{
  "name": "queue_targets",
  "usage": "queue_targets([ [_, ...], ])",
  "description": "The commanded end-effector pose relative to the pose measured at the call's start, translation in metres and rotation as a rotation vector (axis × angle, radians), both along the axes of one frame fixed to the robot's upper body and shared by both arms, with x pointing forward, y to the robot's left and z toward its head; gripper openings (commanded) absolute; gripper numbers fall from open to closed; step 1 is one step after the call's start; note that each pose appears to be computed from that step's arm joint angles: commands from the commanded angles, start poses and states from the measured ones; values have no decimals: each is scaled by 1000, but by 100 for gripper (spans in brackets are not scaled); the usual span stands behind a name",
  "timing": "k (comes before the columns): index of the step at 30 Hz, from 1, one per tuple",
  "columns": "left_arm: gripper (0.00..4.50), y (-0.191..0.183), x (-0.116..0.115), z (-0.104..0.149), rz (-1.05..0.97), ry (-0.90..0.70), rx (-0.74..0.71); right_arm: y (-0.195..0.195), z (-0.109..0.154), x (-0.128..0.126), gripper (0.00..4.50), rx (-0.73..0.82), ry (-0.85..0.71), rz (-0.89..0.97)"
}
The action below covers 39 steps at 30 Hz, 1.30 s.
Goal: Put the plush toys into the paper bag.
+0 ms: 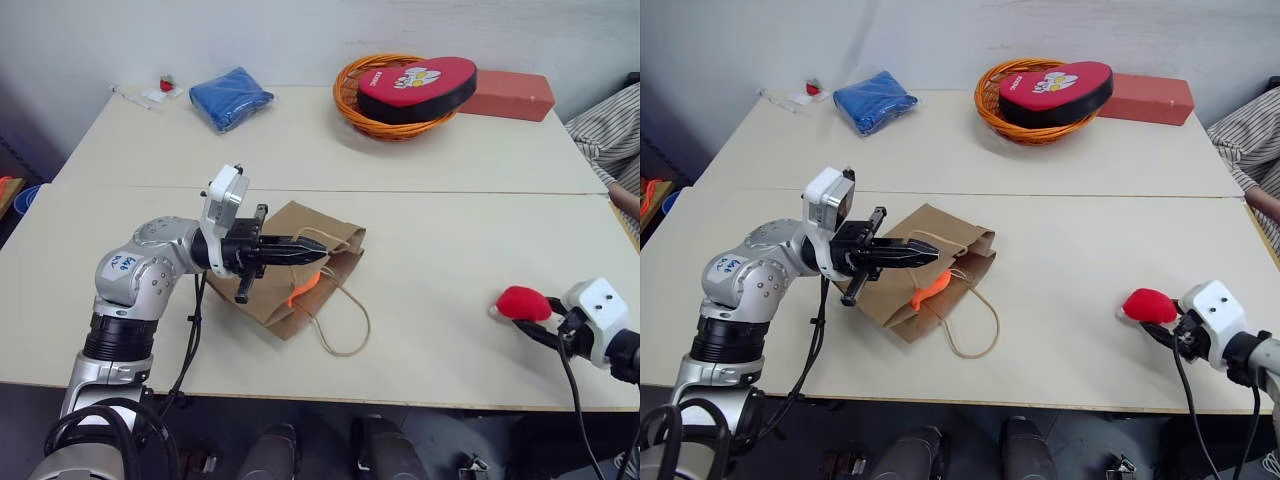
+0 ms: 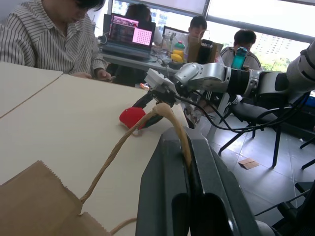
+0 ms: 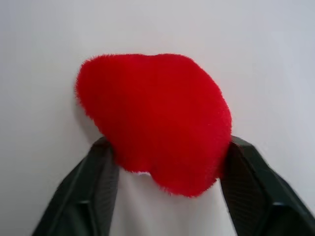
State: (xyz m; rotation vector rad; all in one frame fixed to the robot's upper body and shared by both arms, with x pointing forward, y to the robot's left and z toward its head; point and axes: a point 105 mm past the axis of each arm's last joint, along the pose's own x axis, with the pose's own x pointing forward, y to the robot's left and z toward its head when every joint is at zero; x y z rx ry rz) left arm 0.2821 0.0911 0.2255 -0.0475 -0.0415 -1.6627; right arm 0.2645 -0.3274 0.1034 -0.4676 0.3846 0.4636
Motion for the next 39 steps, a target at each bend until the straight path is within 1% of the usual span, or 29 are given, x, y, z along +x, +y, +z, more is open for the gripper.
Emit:
queue_targets([
  [1, 0, 4, -4, 11, 1, -47, -14, 4, 7, 3, 146, -31, -18, 52],
  [3, 0, 5, -3, 15, 4, -50, -25, 15, 14, 5, 77, -25, -47, 118],
  [5, 0, 8, -2, 22, 6, -51, -46, 43, 30, 4, 11, 28, -96, 251],
  [6, 0, 9, -1, 26, 6, -50, -58, 59, 37, 3, 3, 63, -104, 316],
  [8, 0, 12, -1, 33, 0, -41, -83, 94, 45, 2, 3, 101, -88, 432],
  [9, 0, 13, -1, 36, -2, -37, -91, 105, 47, 1, 3, 107, -80, 462],
  [13, 0, 20, -2, 44, -7, -14, -96, 180, 51, 4, 3, 146, -37, 638],
  [15, 0, 24, -2, 48, -5, 0, -107, 208, 54, 13, 3, 158, -28, 665],
  [19, 0, 27, -2, 52, 1, 11, -112, 244, 57, 34, 3, 183, -3, 644],
  [22, 0, 28, -3, 52, 1, 14, -108, 263, 56, 48, 3, 144, 8, 632],
  [26, 0, 26, -6, 52, -9, 16, -104, 289, 64, 72, 3, 164, 10, 553],
  [27, 0, 25, -7, 52, -10, 17, -105, 293, 61, 76, 3, 141, 29, 530],
  [30, 0, 23, -8, 49, -12, 17, -101, 305, 60, 89, 3, 139, 38, 450],
  [35, 0, 22, -8, 47, -15, 18, -99, 323, 47, 96, 3, 97, 86, 383],
  [38, 0, 21, -8, 46, -15, 15, -99, 327, 49, 103, 3, 65, 18, 372],
  [39, 0, 21, -8, 46, -15, 14, -99, 327, 49, 103, 62, 76, 17, 375],
])
